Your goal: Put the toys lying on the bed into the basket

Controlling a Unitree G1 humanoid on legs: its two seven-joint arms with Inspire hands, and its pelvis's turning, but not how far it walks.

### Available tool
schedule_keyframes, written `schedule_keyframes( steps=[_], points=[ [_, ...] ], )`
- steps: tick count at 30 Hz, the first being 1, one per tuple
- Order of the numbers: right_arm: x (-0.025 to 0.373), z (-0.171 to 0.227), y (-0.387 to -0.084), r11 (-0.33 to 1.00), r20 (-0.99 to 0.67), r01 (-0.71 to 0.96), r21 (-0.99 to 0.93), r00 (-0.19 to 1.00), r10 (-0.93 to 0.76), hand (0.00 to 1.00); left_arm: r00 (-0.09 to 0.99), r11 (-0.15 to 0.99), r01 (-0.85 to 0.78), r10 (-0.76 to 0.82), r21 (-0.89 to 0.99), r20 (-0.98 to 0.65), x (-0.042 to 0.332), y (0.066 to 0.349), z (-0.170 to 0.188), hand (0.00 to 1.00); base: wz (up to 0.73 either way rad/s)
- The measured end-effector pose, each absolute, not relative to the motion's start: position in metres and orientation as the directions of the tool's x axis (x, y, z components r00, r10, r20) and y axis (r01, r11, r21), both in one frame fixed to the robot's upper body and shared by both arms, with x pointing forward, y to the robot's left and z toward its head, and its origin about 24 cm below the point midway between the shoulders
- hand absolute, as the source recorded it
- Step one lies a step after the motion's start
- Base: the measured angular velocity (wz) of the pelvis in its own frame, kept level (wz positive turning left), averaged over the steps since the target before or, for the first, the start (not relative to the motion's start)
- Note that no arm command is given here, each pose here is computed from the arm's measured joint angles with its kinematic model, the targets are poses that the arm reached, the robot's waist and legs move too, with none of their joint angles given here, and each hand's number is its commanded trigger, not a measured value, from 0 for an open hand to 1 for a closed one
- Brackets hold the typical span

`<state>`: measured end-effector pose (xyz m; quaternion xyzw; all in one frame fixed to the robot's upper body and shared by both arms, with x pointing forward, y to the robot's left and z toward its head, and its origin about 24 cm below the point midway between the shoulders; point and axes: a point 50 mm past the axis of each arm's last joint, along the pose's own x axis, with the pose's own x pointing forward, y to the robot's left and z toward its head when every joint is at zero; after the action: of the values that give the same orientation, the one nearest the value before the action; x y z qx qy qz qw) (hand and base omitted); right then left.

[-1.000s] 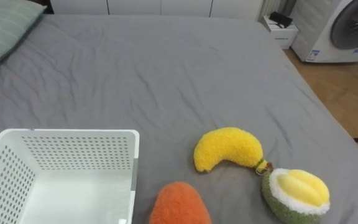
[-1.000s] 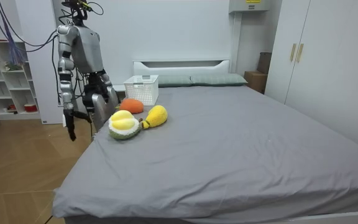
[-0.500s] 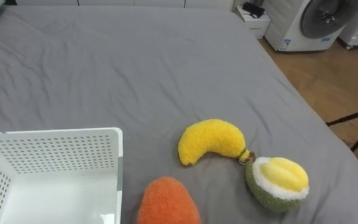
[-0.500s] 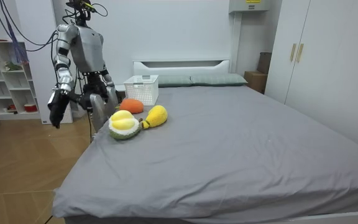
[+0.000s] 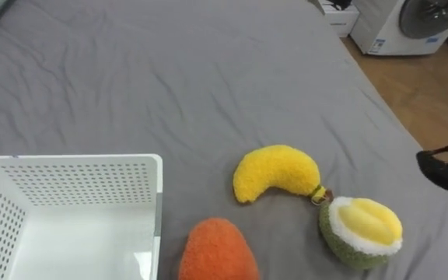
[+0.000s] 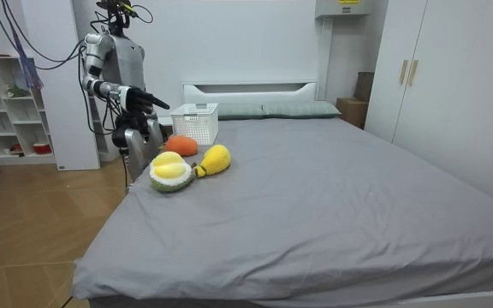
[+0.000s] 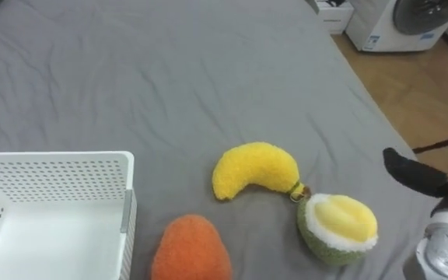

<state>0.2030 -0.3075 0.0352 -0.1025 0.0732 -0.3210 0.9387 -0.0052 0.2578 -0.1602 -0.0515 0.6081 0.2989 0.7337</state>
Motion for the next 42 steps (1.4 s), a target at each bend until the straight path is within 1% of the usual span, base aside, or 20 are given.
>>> schedule_keyframes(
  steps=[8, 14, 17, 21, 23, 28, 32, 34, 42],
  points=[
    [0.212, 0.024, -0.282, 0.862, -0.132, 0.403, -0.307, 0.879, -0.458, 0.00, 0.081, 0.820, -0.494, 0.375, 0.289, -0.924, -0.006, 0.257, -0.160, 0.00, 0.03],
    [0.212, 0.018, -0.276, 0.834, -0.154, 0.273, -0.479, 0.910, -0.386, 0.00, 0.080, 0.819, -0.495, 0.375, 0.290, -0.923, -0.007, 0.257, -0.160, 0.00, 0.07],
    [0.212, 0.012, -0.274, 0.814, -0.198, 0.197, -0.547, 0.914, -0.354, 0.00, 0.077, 0.827, -0.479, 0.374, 0.295, -0.924, -0.007, 0.257, -0.160, 0.00, 0.03],
    [0.201, -0.022, -0.275, 0.826, -0.397, 0.048, -0.562, 0.861, -0.320, 0.00, 0.086, 0.837, -0.466, 0.366, 0.287, -0.927, -0.001, 0.257, -0.160, 0.00, 0.02],
    [0.198, -0.029, -0.273, 0.830, -0.459, -0.022, -0.558, 0.841, -0.287, 0.00, 0.091, 0.838, -0.466, 0.365, 0.285, -0.926, 0.001, 0.257, -0.159, 0.00, -0.02],
    [0.197, -0.030, -0.271, 0.792, -0.502, -0.130, -0.597, 0.830, -0.243, 0.00, 0.101, 0.839, -0.465, 0.369, 0.284, -0.924, 0.005, 0.258, -0.159, 0.00, 0.00],
    [0.196, -0.033, -0.271, 0.768, -0.529, -0.184, -0.614, 0.818, -0.227, 0.00, 0.102, 0.838, -0.465, 0.370, 0.285, -0.923, 0.005, 0.258, -0.159, 0.00, 0.01],
    [0.189, -0.045, -0.275, 0.762, -0.579, -0.216, -0.610, 0.778, -0.243, 0.00, 0.105, 0.838, -0.465, 0.371, 0.284, -0.923, 0.006, 0.259, -0.159, 0.00, 0.05],
    [0.166, -0.074, -0.283, 0.724, -0.691, -0.320, -0.611, 0.661, -0.291, 0.00, 0.125, 0.848, -0.445, 0.376, 0.287, -0.918, 0.014, 0.258, -0.158, 0.00, -0.01]
  ],
)
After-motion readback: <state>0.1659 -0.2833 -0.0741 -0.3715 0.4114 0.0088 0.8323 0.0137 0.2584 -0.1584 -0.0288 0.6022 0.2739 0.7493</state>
